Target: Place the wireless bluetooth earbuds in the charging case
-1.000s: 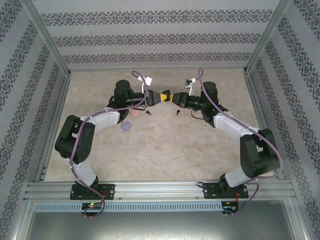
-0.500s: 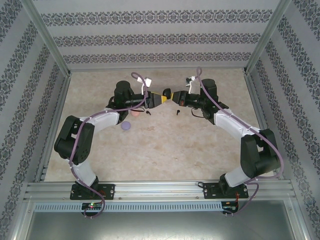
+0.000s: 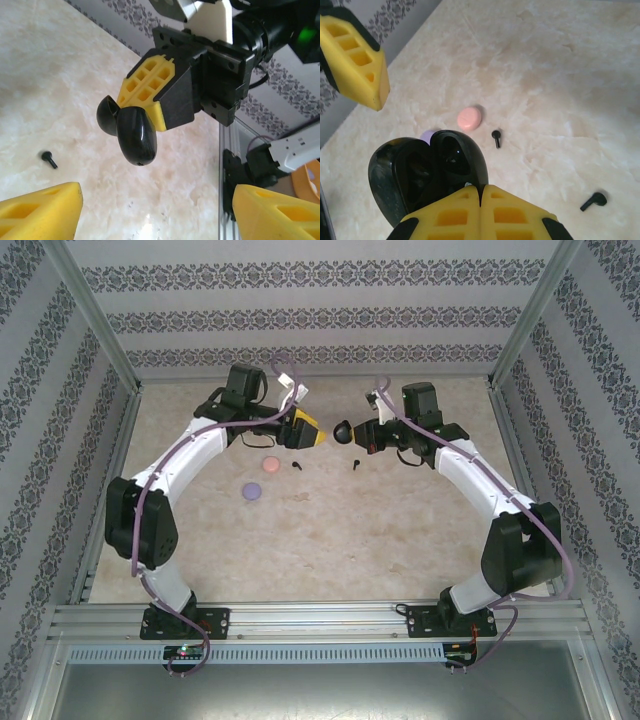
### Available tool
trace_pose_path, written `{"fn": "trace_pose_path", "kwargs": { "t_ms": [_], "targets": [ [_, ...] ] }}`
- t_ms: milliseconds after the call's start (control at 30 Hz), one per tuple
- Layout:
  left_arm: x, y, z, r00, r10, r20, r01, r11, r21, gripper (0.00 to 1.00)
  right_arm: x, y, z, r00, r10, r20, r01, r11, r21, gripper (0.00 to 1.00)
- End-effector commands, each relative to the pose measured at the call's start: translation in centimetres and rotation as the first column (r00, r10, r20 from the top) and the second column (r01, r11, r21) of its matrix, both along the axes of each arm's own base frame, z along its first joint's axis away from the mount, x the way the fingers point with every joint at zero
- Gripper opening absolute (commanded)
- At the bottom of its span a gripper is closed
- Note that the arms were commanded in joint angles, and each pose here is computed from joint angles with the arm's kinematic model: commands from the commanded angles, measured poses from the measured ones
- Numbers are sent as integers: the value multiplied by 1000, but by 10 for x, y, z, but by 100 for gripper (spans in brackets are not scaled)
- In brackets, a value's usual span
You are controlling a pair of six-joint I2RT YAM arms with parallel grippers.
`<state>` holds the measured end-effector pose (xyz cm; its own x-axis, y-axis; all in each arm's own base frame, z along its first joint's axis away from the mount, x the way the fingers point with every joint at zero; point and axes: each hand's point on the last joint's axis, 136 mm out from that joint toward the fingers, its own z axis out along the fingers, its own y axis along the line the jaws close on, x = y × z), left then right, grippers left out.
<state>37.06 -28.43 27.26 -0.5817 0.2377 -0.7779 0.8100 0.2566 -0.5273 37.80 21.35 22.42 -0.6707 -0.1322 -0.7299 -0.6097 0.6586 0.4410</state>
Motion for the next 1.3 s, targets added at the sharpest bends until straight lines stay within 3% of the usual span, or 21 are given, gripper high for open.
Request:
{"fn": "trace_pose_path", "kwargs": {
  "t_ms": [0,567,867,1067,1267],
  "targets": [
    [-24,4,-27,988,-102,-118,108,993,48,78,-13,3,-5,996,88,8,-87,993,-84,0],
    [-31,-10,-36,965,-197,-175,201,980,3,73,-31,50,-4,977,215,-4,-214,971,-105,0],
    [-36,-12,-41,954,-222,-200,224,974,-12,61,-29,55,-7,975,220,-7,-220,969,-113,0],
    [-34,-13,-42,952,-229,-204,230,973,-22,45,-28,57,-10,975,222,-9,-221,968,-119,0],
    [-33,-15,-42,948,-236,-212,235,972,-30,37,-27,57,-11,975,222,-10,-221,968,-118,0]
  ]
}}
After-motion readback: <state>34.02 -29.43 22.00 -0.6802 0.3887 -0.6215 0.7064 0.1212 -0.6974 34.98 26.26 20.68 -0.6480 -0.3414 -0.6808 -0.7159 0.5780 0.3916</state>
